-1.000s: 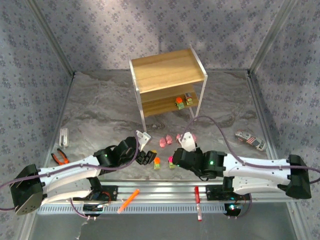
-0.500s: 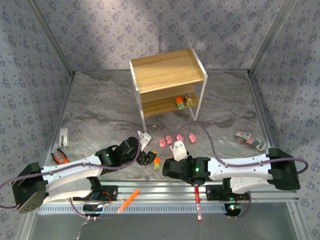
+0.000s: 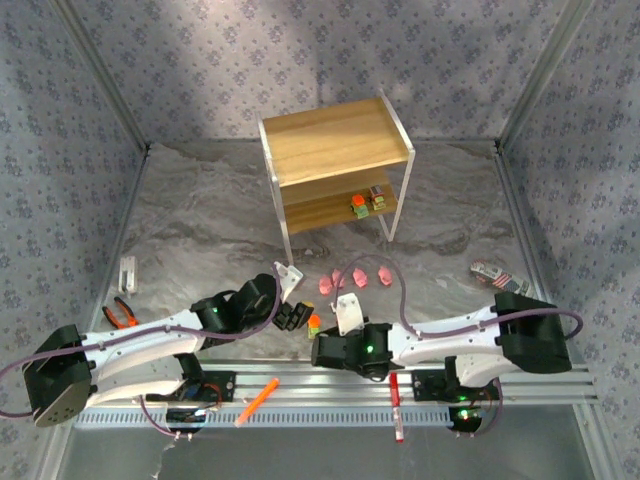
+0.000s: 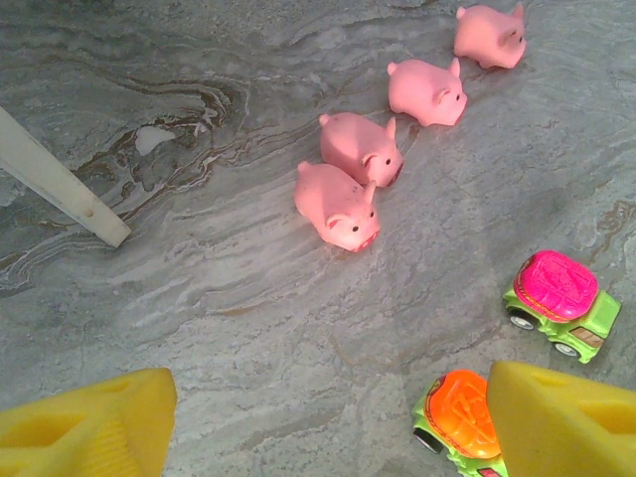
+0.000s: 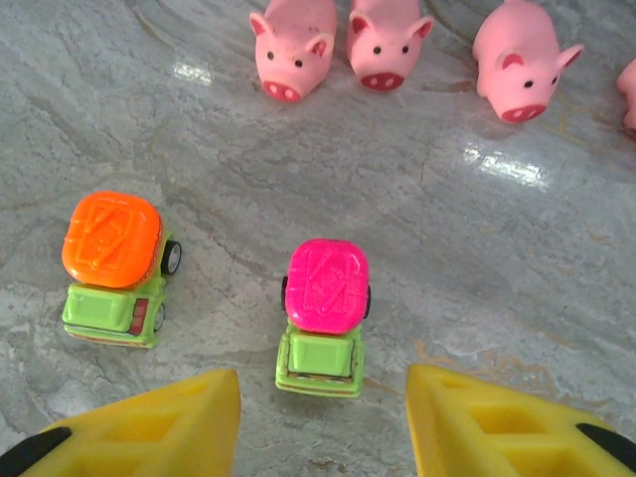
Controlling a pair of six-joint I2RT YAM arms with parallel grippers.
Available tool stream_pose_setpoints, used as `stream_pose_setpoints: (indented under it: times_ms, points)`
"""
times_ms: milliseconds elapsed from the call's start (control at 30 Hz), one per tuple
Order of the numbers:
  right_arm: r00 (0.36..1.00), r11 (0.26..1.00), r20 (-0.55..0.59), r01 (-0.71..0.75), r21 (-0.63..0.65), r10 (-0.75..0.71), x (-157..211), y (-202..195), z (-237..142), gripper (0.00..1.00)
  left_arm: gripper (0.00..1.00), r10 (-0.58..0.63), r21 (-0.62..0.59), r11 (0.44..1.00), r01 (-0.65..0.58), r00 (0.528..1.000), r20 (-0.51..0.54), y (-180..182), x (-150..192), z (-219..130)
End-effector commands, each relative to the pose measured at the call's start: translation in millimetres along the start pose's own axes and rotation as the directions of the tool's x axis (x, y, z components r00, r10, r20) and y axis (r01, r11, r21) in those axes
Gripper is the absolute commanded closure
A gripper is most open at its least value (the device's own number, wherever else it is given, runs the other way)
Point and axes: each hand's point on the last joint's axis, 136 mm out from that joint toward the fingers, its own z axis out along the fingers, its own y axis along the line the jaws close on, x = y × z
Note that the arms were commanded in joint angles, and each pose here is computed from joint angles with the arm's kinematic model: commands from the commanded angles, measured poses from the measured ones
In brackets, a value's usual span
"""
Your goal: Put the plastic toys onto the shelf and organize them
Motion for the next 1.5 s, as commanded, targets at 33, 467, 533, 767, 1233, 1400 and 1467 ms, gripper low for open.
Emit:
stream_pose_setpoints:
  times_ms: [33, 467, 533, 767, 1233, 1400, 1467]
  points:
    - [0.998, 0.998, 0.009, -0.057, -0.002, 0.057, -1, 9, 3, 0.51, 0.18, -0.010, 0.003, 1.000, 0.010, 0.999, 0.035, -2, -12, -6]
    - [0.995, 0.994, 0.034, -0.098, 0.042, 0.097, 4, 5, 16, 0.50, 0.19, -0.010, 0.005, 1.000, 0.010, 0.999, 0.032, -3, -12, -4]
    - [0.994, 0.994, 0.038, -0.100, 0.050, 0.098, 5, 4, 17, 0.50, 0.19, -0.009, 0.005, 1.000, 0.009, 1.000, 0.028, -3, -12, -3]
    - [0.993, 0.992, 0.048, -0.108, 0.073, 0.104, 9, -5, 22, 0.50, 0.19, -0.008, 0.004, 1.000, 0.008, 1.000, 0.030, -3, -13, -3]
    - [0.994, 0.991, 0.038, -0.102, 0.090, 0.099, 17, -7, 32, 0.52, 0.19, -0.007, 0.003, 1.000, 0.007, 1.000, 0.026, -4, -12, -2]
    - [0.994, 0.990, 0.036, -0.104, 0.092, 0.101, 17, -9, 34, 0.53, 0.19, -0.008, 0.003, 1.000, 0.008, 1.000, 0.025, -4, -12, -2]
    - [0.995, 0.991, 0.033, -0.100, 0.090, 0.098, 18, -8, 35, 0.53, 0.19, -0.007, 0.004, 1.000, 0.007, 1.000, 0.025, -4, -12, -2]
